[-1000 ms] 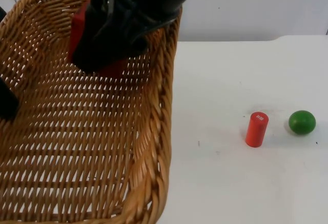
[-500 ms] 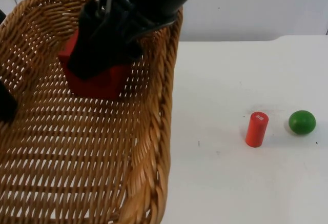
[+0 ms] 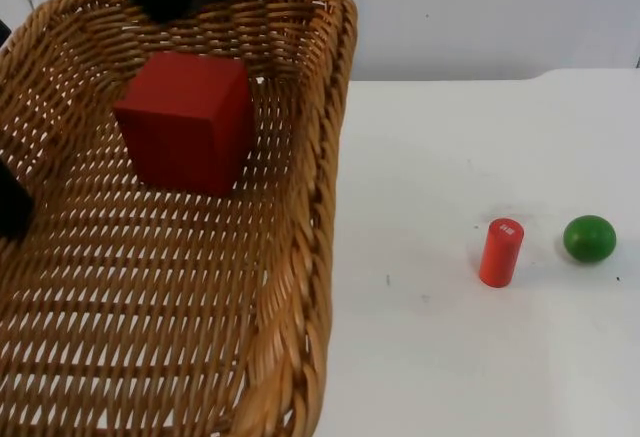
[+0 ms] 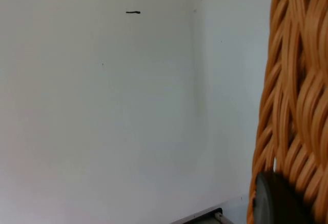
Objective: Pick up the basket with the left hand and place the object to the left of the red cylinder into the basket with the right hand.
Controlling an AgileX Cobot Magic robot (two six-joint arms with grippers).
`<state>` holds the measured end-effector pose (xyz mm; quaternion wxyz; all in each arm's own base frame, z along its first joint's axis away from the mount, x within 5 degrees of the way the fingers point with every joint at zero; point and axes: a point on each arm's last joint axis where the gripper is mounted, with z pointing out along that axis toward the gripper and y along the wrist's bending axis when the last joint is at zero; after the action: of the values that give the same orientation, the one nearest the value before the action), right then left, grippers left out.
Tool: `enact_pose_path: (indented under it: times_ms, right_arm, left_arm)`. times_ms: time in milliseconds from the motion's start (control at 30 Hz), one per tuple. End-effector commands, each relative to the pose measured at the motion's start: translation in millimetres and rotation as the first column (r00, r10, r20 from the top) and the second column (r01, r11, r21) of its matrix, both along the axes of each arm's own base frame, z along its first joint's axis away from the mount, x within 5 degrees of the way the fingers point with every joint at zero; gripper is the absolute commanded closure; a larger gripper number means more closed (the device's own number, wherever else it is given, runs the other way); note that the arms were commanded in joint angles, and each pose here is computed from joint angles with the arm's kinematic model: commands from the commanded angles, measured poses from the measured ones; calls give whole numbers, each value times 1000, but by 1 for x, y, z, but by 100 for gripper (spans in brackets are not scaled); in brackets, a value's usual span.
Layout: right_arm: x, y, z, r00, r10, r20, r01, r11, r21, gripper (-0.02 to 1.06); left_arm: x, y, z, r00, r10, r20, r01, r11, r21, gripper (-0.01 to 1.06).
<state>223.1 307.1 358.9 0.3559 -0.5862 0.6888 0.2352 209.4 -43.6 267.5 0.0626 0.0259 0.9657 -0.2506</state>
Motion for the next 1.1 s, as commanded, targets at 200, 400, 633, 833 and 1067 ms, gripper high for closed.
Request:
enact_pose_path:
  times_ms: [200,400,633,833,1067]
  right_arm:
    - [-7,-40,28,991,-132,-10,132,990,54,36]
    - [-10,-73,21,974,-225,-27,226,972,62,36]
    - [-27,-106,29,959,-282,9,280,954,112,36]
    - [-47,-126,39,955,-290,57,280,950,140,36]
    - [-71,-147,52,946,-318,60,300,933,201,36]
  left_arm:
    - [-1,-3,4,1000,2,9,-2,999,-32,105]
    - [-1,-3,4,1000,2,9,-2,999,-32,105]
    - [-1,-3,4,1000,2,9,-2,999,-32,105]
    - [-1,-3,3,1000,0,10,0,1000,-30,105]
    - [-1,-3,3,1000,-20,22,21,999,-26,105]
